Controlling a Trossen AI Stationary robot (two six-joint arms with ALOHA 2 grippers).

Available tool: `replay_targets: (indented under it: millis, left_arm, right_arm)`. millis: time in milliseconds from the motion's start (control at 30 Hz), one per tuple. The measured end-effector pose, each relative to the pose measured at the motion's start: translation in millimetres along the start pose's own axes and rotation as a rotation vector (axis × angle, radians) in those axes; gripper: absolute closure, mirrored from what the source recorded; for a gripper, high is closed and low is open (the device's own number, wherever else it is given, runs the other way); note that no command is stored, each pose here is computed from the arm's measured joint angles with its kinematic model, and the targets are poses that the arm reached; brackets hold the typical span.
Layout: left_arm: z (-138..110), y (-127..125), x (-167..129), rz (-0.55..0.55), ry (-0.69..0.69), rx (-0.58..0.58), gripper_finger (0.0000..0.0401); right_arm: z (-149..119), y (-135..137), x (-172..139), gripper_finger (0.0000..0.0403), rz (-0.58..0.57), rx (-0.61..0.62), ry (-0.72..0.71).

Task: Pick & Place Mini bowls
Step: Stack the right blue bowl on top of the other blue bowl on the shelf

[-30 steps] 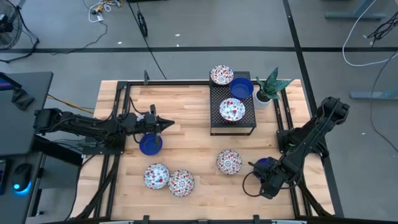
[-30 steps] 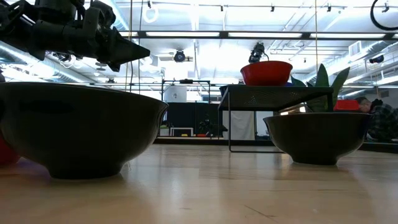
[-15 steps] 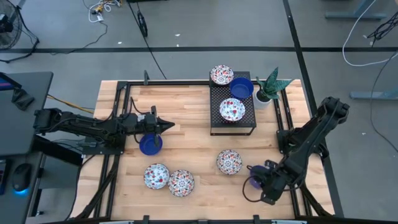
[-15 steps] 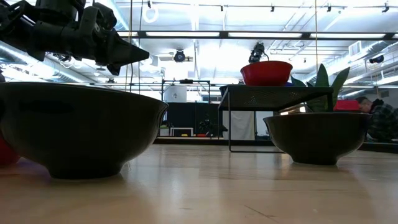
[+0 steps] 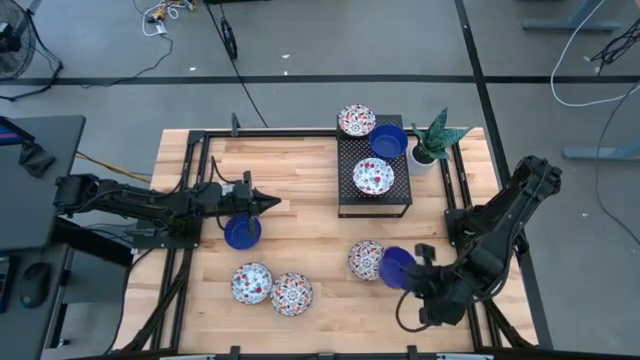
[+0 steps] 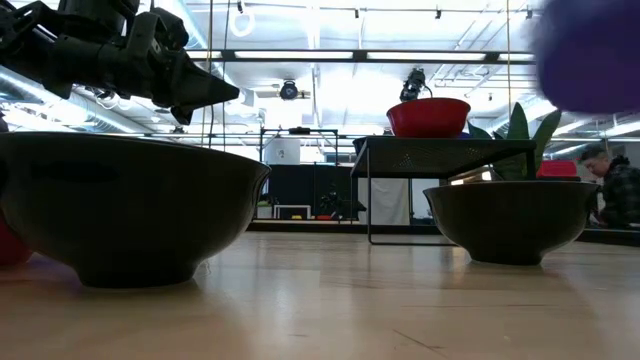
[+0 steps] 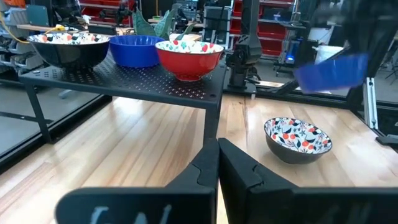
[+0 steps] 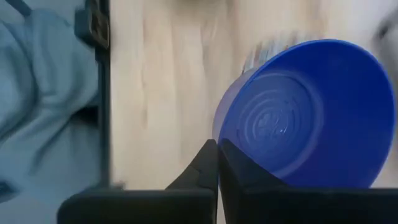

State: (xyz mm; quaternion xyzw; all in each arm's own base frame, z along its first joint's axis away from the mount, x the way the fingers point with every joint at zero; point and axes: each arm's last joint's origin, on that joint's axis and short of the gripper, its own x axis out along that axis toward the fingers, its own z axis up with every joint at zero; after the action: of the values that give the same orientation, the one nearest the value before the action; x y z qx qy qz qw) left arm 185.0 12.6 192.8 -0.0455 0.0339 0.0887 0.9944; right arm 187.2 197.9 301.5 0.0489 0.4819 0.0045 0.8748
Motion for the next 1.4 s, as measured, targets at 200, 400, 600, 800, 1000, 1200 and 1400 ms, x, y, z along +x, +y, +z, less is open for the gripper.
replay_targets:
  millis: [200,400,600,800,1000,1200,1400]
  left_arm:
    - [0.0,0.0,0.0,0.0,0.0,-0.005,0.0392]
    - [-0.1,0.0,0.0,0.0,0.001,-0.007,0.0392]
    - [-1.4,0.1,0.0,0.001,0.014,-0.005,0.0392]
    - [-2.0,0.1,0.0,0.002,0.021,-0.005,0.0392]
    - [-2.0,0.1,0.0,0.002,0.021,-0.005,0.0392]
    - [-2.0,-0.2,-0.1,0.0,0.021,-0.005,0.0392]
    - [-2.0,-0.2,-0.1,0.0,0.021,-0.005,0.0392]
  right_arm:
    - [41.5,-17.7,-18.4,0.0403,-0.216,-0.385,-0.197]
    - [88.0,-77.7,-29.1,0.0403,-0.456,-0.518,-0.116]
    - [109.2,-161.1,-33.7,0.0403,-0.564,-0.462,0.112]
    - [105.1,-233.3,-31.5,0.0403,-0.566,-0.333,0.281]
    - [102.2,-268.8,-36.1,0.0403,-0.495,-0.229,0.273]
    - [100.6,-279.2,-38.0,0.0403,-0.464,-0.187,0.258]
    - [98.6,-282.1,-36.2,0.0403,-0.427,-0.193,0.261]
